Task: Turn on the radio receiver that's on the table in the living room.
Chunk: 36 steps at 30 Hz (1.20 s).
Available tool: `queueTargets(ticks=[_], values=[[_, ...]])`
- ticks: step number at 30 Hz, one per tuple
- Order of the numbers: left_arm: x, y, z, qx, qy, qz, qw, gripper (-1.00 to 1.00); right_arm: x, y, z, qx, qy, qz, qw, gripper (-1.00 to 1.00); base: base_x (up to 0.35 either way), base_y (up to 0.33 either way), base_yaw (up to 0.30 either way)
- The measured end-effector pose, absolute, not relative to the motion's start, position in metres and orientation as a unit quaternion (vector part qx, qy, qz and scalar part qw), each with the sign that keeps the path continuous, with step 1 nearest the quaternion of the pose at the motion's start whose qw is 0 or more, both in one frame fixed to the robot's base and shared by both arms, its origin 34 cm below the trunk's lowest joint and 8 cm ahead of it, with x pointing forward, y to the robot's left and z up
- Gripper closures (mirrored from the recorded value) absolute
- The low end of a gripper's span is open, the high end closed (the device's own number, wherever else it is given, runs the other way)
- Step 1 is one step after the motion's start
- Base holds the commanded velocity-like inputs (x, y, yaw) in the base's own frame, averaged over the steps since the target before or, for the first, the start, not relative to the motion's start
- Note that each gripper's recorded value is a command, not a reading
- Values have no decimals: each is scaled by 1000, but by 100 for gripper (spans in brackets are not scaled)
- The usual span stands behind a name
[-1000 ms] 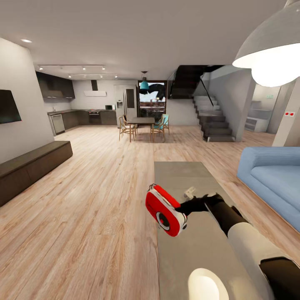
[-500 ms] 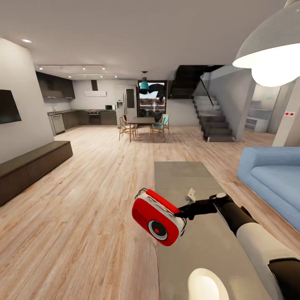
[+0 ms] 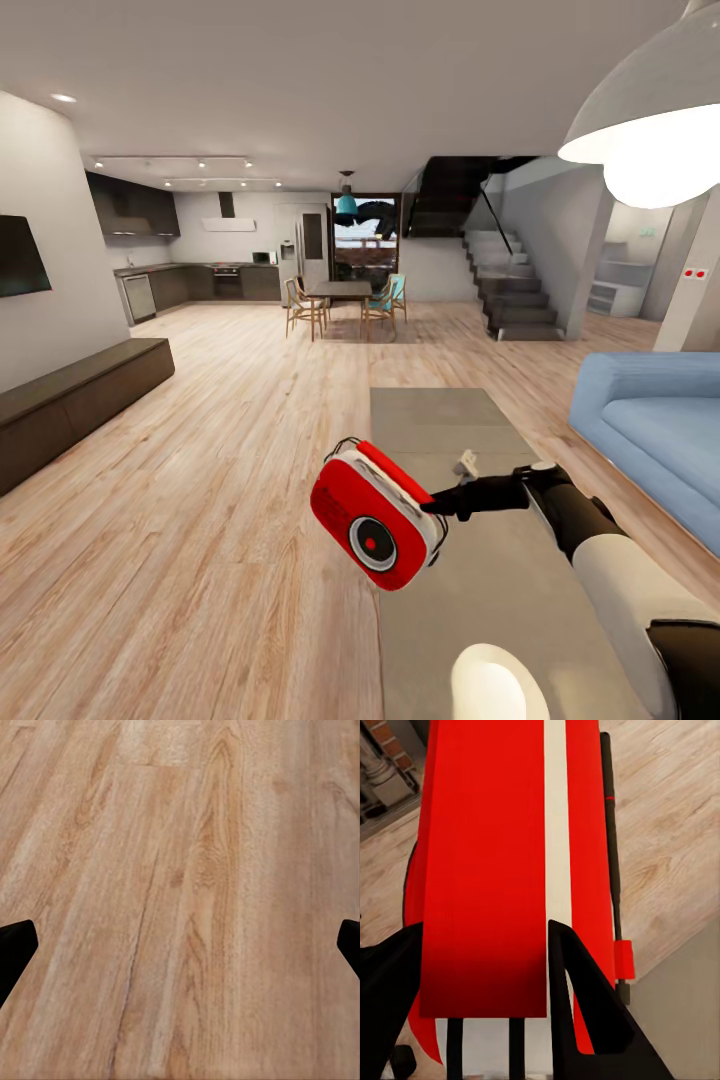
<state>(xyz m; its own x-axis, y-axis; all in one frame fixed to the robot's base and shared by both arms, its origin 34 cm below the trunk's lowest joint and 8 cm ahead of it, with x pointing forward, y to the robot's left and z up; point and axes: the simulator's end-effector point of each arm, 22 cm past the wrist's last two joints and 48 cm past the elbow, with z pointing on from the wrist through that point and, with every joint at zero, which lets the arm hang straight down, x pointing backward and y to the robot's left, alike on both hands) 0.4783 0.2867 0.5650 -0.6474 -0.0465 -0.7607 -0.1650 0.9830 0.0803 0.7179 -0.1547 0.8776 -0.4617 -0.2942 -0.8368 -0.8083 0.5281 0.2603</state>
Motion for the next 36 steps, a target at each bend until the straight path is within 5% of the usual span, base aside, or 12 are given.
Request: queueTargets(ticks=[32,33,36], values=[[480,281,567,-57,904,70,419,-100,714,-149,879,-340,782,358,380,100,0,0,0],[482,280,568,-57,903,68,420,100,714,-149,879,-339,782,359,380,100,0,0,0],[501,274,588,-61,892,63,443,100,712,-150,876,-323,793,365,365,100,0,0,0]])
